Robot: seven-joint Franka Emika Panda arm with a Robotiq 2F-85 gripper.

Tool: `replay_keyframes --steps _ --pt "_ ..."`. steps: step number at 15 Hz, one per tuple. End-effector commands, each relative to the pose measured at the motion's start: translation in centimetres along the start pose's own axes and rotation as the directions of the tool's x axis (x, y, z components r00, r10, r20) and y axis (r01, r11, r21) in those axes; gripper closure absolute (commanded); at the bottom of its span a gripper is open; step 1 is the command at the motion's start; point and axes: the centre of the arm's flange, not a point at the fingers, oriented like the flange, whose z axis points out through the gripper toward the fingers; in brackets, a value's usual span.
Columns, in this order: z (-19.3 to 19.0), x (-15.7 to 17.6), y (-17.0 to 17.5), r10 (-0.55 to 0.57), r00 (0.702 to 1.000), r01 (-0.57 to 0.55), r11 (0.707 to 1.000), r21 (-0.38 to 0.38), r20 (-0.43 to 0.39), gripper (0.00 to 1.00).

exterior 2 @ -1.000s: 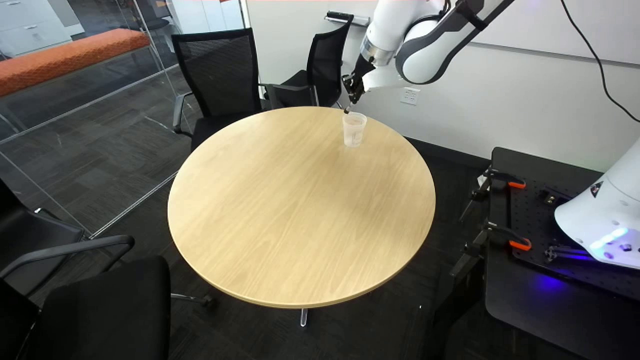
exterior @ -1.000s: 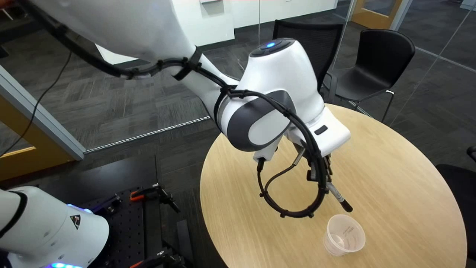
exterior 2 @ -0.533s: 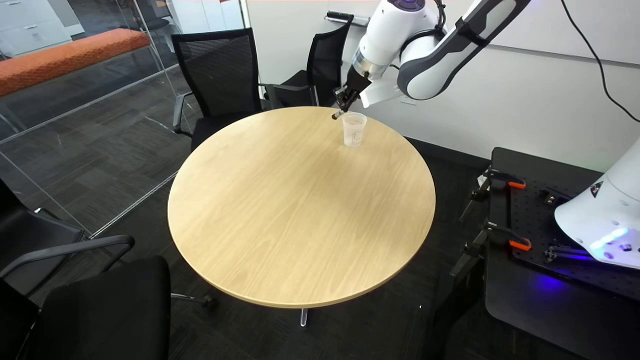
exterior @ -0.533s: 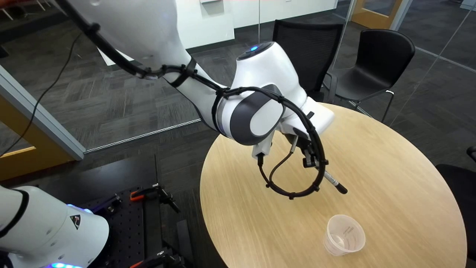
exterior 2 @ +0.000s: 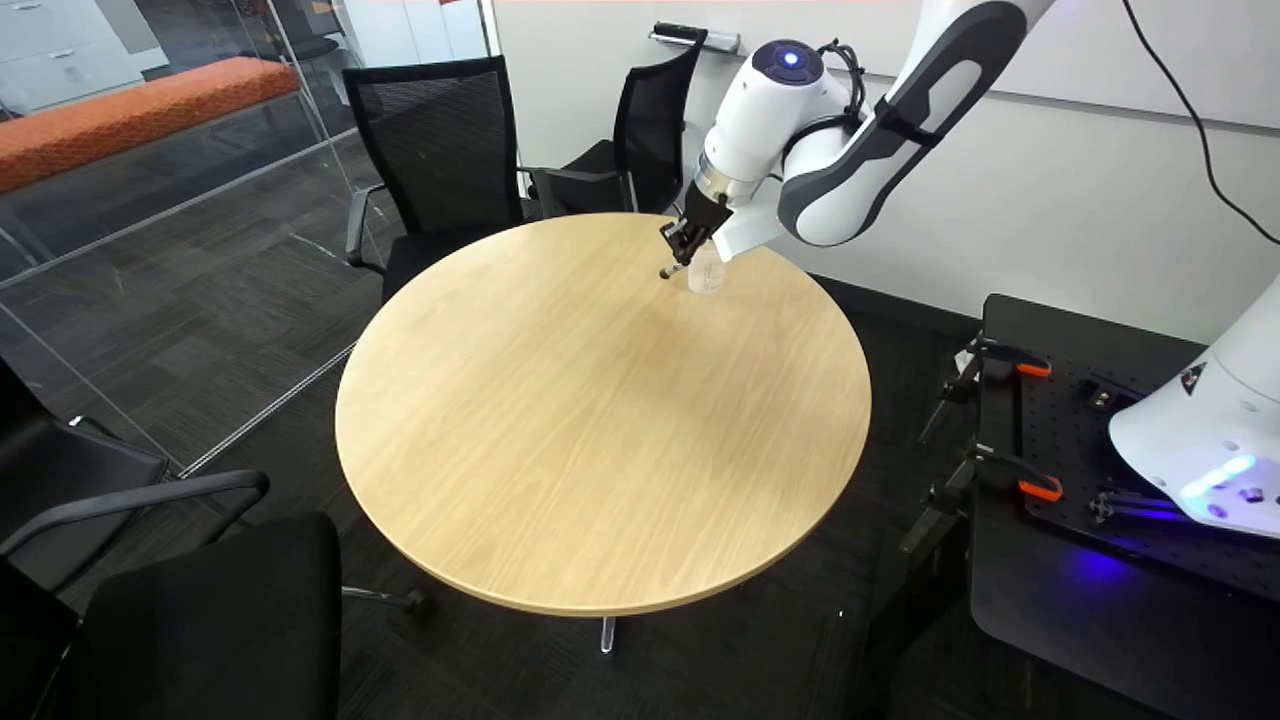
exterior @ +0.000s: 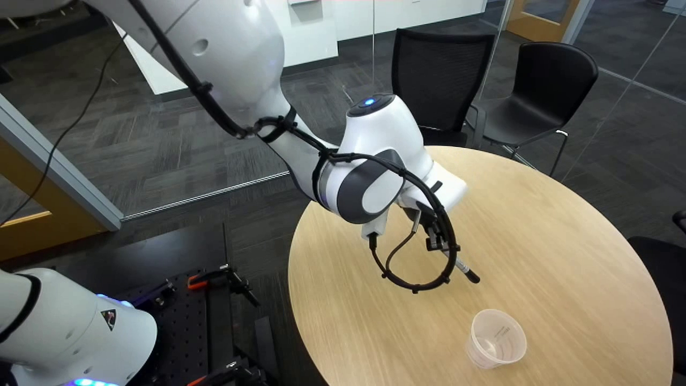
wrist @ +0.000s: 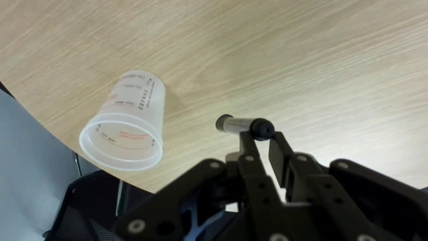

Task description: Remove the marker from the cup and then move the cup to the left

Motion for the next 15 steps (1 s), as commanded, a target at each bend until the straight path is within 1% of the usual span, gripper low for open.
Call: replay_keyframes --steps 1,7,8,9,12,15 --pt "3.2 0.7 -0.5 -0.028 1.0 0.028 1.0 -0.005 0.01 0.96" --pt "7.3 0.5 -0.7 -0.038 0.998 0.041 0.998 -0.054 0.049 0.96" --pt "7.8 0.3 -0.8 -0.04 0.998 0.044 0.997 -0.062 0.056 0.58" --pt "8.1 0.3 -0.8 -0.041 0.997 0.045 0.997 -0.067 0.064 0.57" --pt "8.0 0.3 -0.3 -0.031 0.997 0.036 0.997 -0.073 0.074 0.37" --pt "6.5 1.2 1.2 0.045 0.997 -0.039 0.995 -0.093 0.06 0.13"
